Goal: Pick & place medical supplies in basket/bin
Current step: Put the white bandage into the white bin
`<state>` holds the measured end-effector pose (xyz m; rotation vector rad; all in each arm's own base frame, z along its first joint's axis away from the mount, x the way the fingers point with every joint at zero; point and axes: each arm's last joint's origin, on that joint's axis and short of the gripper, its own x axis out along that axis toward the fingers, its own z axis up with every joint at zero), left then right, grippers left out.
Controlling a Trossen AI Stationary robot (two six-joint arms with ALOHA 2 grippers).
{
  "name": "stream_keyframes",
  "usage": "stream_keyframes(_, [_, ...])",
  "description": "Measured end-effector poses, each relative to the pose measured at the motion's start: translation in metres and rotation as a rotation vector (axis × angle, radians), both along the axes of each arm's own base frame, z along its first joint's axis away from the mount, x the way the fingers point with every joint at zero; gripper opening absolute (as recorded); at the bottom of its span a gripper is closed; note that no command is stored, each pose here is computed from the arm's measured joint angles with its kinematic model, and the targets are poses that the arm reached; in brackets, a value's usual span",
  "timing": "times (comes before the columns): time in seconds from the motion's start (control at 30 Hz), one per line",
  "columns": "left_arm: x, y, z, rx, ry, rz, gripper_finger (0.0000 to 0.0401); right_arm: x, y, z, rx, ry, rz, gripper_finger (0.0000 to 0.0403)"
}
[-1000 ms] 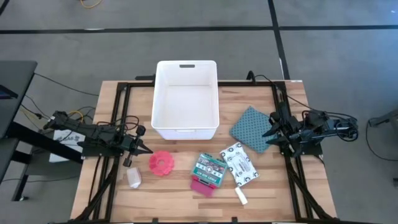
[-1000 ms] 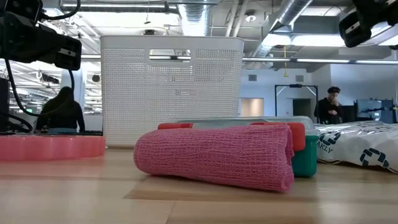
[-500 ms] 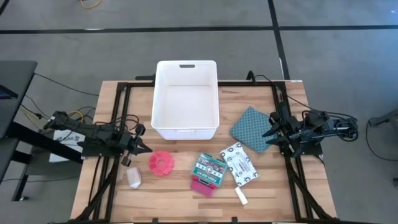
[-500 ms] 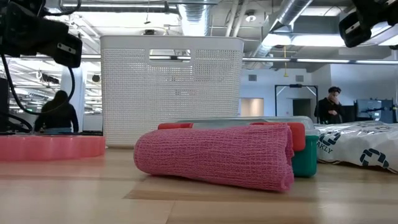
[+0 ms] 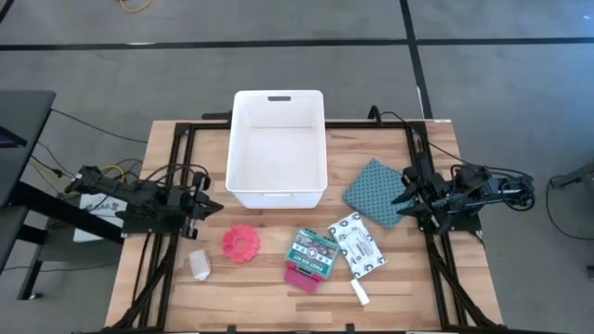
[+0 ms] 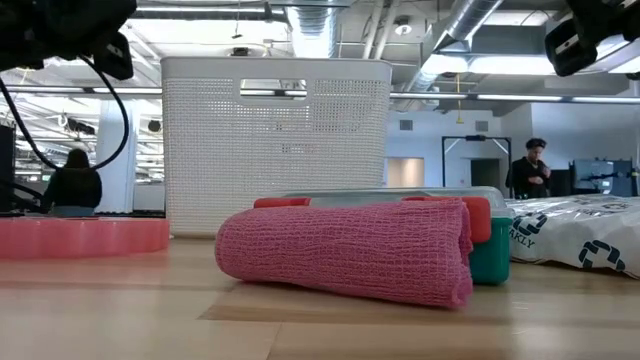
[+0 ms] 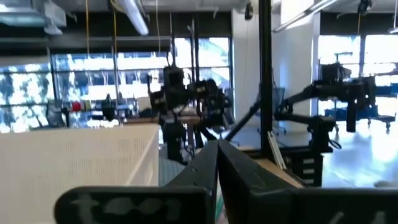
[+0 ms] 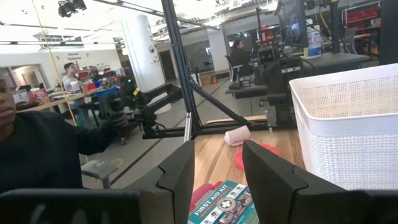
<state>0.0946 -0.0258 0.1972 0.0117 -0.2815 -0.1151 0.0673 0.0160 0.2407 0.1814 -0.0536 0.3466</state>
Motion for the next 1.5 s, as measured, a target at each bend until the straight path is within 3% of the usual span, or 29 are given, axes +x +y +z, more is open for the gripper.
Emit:
stream_keyframes(0.23, [-0.001,0.000,0.021,0.034,-0.031,0.011,0.0064,0.000,0.000,0.000,0.000,0.000,0.000,0.0130])
stream_keyframes(0.47, [0.001,0.000,0.071,0.103,0.018,0.046,0.0119,0.000,0.000,0.000,0.000,0.000,0.000,0.0130])
stream_keyframes(0.67, [0.011,0.000,0.127,-0.007,0.333,0.113,0.0127,0.000,0.000,0.000,0.000,0.000,0.000,0.0130])
stream_keyframes(0.83, [0.022,-0.005,0.153,-0.117,0.756,0.136,0.0128,0.000,0.000,0.000,0.000,0.000,0.000,0.0130])
stream_keyframes(1.0, [0.041,-0.021,0.136,-0.320,1.166,0.219,0.0128,0.000,0.000,0.000,0.000,0.000,0.000,0.0130])
stream_keyframes(1.13, [0.060,-0.045,0.110,-0.448,1.432,0.209,0.0128,0.000,0.000,0.000,0.000,0.000,-0.001,0.0130])
stream_keyframes(1.23, [0.071,-0.069,0.093,-0.467,1.572,0.182,0.0128,0.000,0.000,0.000,0.000,0.000,0.000,0.0130])
stream_keyframes(1.33, [0.077,-0.089,0.077,-0.483,1.657,0.242,0.0128,0.000,0.000,0.000,0.000,0.000,0.000,0.0130])
stream_keyframes(1.5, [0.077,-0.118,0.051,-0.414,1.796,0.332,0.0128,0.000,0.000,0.000,0.000,0.000,0.000,0.0130])
